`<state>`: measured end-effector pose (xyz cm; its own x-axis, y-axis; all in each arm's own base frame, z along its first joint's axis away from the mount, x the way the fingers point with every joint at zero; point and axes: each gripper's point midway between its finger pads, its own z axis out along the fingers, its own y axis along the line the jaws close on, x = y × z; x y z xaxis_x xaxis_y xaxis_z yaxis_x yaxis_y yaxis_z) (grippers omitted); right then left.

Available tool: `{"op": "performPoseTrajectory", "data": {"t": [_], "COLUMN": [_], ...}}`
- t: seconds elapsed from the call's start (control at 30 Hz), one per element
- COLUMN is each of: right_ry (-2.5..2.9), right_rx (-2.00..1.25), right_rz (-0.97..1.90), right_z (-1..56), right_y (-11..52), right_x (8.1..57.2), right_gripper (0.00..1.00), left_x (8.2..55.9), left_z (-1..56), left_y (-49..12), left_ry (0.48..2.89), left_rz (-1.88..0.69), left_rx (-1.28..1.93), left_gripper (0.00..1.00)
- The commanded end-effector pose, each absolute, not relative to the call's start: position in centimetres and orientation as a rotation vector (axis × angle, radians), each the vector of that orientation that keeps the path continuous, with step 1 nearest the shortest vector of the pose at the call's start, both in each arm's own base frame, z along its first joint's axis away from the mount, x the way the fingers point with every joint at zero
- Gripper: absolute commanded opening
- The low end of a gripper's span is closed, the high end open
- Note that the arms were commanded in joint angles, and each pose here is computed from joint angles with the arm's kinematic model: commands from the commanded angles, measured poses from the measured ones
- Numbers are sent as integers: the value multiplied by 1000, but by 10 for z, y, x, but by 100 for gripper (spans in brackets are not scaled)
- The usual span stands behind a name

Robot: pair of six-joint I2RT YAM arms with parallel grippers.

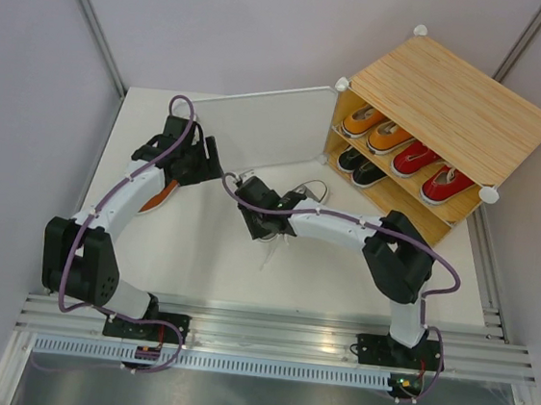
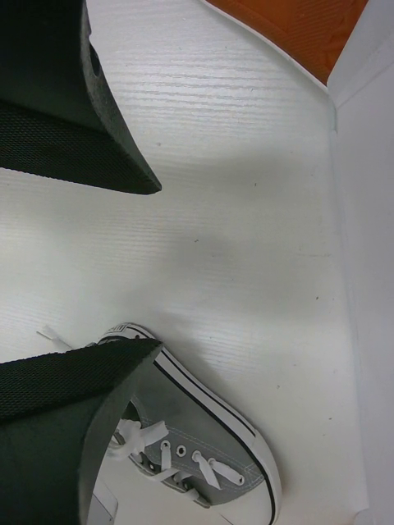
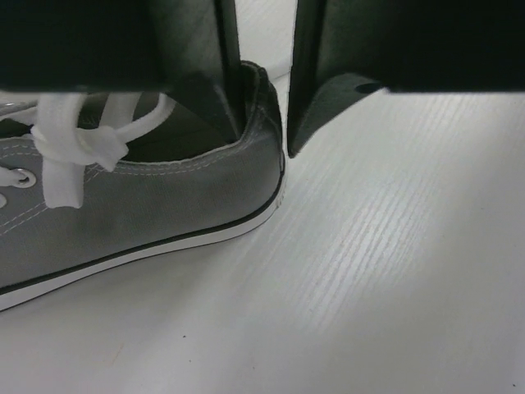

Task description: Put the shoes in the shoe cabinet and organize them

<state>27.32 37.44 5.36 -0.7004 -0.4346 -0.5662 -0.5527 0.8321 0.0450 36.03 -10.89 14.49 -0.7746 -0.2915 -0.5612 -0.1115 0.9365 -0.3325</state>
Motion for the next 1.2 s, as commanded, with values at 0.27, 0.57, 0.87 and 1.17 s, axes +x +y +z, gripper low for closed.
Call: {"op": "performPoseTrajectory", "data": {"t": [0.27, 0.57, 0.87, 1.17], "right_ry": [2449, 2468, 2486, 2539], "right_rx": [-863, -1087, -1156, -1047], "right_rz": [46, -46, -14, -53], "right_z": [90, 104, 109, 107], "right_y": [313, 236, 184, 133], "right_x": [258, 257, 283, 323], "right_gripper": [1, 1, 1, 1], "left_x": [360, 361, 360, 359], "left_z": [147, 148, 149, 148], "left_y": [-106, -106, -105, -107], "left_ry": [2447, 2448, 2444, 2449], "left_rz": [-371, -387, -395, -410], "left_rx": [-248, -254, -257, -254], "left_gripper": [74, 75, 74, 74]}}
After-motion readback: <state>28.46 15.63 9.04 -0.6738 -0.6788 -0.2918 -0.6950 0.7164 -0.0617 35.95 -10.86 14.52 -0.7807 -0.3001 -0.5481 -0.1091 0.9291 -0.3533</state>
